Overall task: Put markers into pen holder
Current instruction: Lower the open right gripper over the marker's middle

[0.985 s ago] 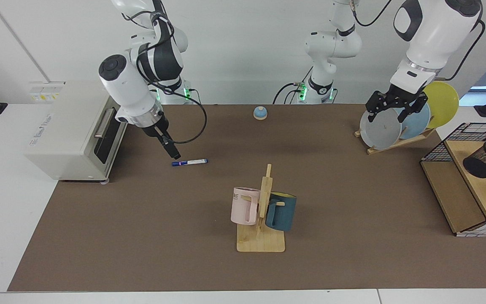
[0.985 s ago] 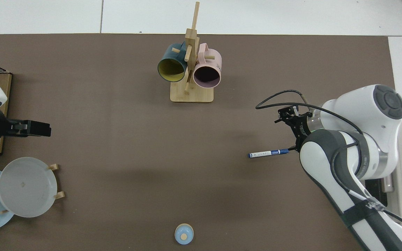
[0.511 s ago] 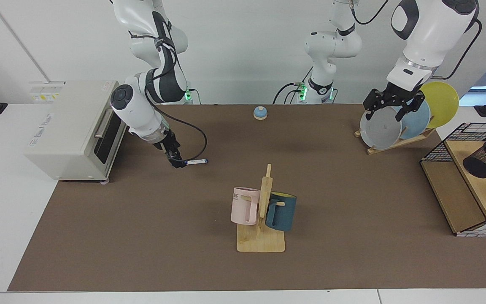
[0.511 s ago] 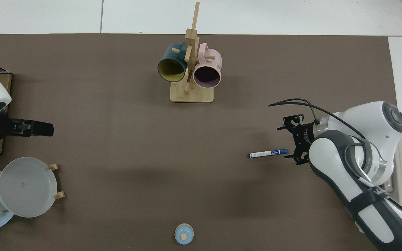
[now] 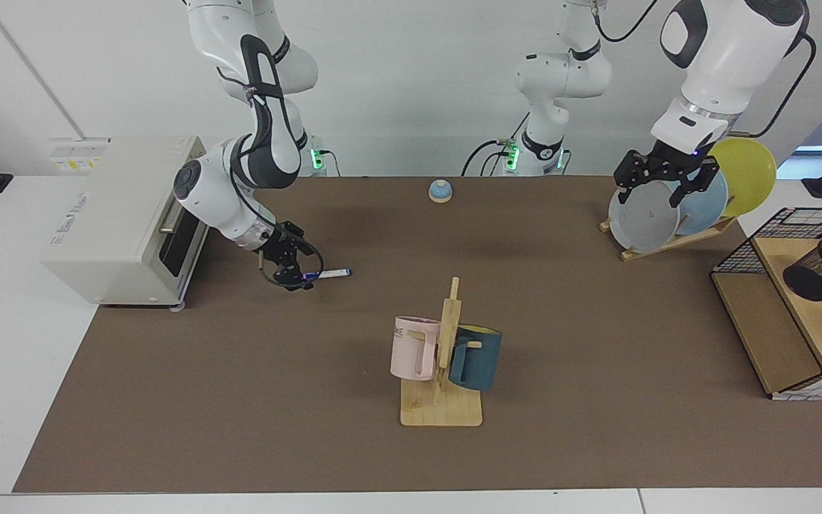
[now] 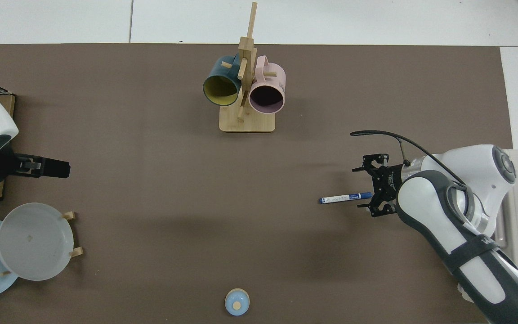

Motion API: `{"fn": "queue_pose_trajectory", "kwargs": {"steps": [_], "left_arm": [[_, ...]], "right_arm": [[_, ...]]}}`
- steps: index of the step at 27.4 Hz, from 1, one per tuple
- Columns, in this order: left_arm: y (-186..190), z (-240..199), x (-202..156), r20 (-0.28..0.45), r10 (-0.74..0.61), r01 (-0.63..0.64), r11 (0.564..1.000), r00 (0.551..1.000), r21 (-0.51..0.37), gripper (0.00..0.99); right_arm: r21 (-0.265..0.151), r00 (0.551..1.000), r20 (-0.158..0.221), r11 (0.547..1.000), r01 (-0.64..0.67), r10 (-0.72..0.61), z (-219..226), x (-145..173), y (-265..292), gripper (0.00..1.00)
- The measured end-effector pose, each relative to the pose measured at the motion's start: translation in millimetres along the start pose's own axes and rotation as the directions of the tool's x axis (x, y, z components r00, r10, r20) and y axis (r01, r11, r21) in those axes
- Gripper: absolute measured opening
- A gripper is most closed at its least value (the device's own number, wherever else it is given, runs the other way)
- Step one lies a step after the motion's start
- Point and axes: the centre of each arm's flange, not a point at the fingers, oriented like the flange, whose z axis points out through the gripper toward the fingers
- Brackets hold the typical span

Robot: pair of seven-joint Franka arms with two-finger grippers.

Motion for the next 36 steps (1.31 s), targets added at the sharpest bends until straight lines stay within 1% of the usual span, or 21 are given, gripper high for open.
{"fn": "queue_pose_trajectory", "kwargs": {"steps": [4, 8, 13, 19, 24, 26, 29, 36], "left_arm": [[2.9, -0.6, 0.4, -0.001, 0.005, -0.005, 1.000, 1.000, 0.001, 0.991], [4.5, -1.2, 0.5, -0.002, 0.026, -0.026, 1.000, 1.000, 0.001, 0.991], [5.8, -3.5, 0.9, -0.007, 0.107, -0.107, 0.994, 0.994, 0.003, 0.991], [6.1, -5.3, 0.3, -0.013, 0.232, -0.232, 0.973, 0.973, -0.005, 0.991], [7.2, -5.6, 0.3, -0.018, 0.339, -0.340, 0.941, 0.940, -0.010, 0.991], [7.5, -5.8, 0.4, -0.019, 0.381, -0.381, 0.925, 0.925, -0.009, 0.991], [7.6, -6.2, 0.8, -0.023, 0.449, -0.450, 0.893, 0.893, -0.005, 0.991], [7.5, -7.7, 2.4, -0.035, 0.569, -0.569, 0.823, 0.822, 0.009, 0.991]], "right_arm": [[-0.016, 1.000, -0.003, 1.000, -0.007, 0.007, 8.6, 3.9, 6.8, 1.00], [-0.013, 1.000, -0.019, 1.000, -0.004, 0.003, 18.4, 12.2, 15.0, 1.00], [-0.023, 1.000, -0.025, 1.000, 0.015, -0.015, 25.3, 22.0, 23.2, 1.00], [-0.025, 0.999, -0.025, 0.999, 0.026, -0.027, 25.7, 31.7, 27.1, 1.00], [-0.023, 0.999, -0.030, 0.999, 0.035, -0.036, 28.4, 34.9, 29.2, 1.00], [-0.019, 0.999, -0.024, 0.999, 0.028, -0.029, 29.7, 35.7, 29.6, 1.00], [-0.012, 0.999, -0.014, 1.000, 0.028, -0.029, 32.0, 37.0, 29.4, 1.00], [-0.015, 0.999, -0.016, 0.999, 0.031, -0.031, 36.5, 39.9, 29.4, 0.99]]}}
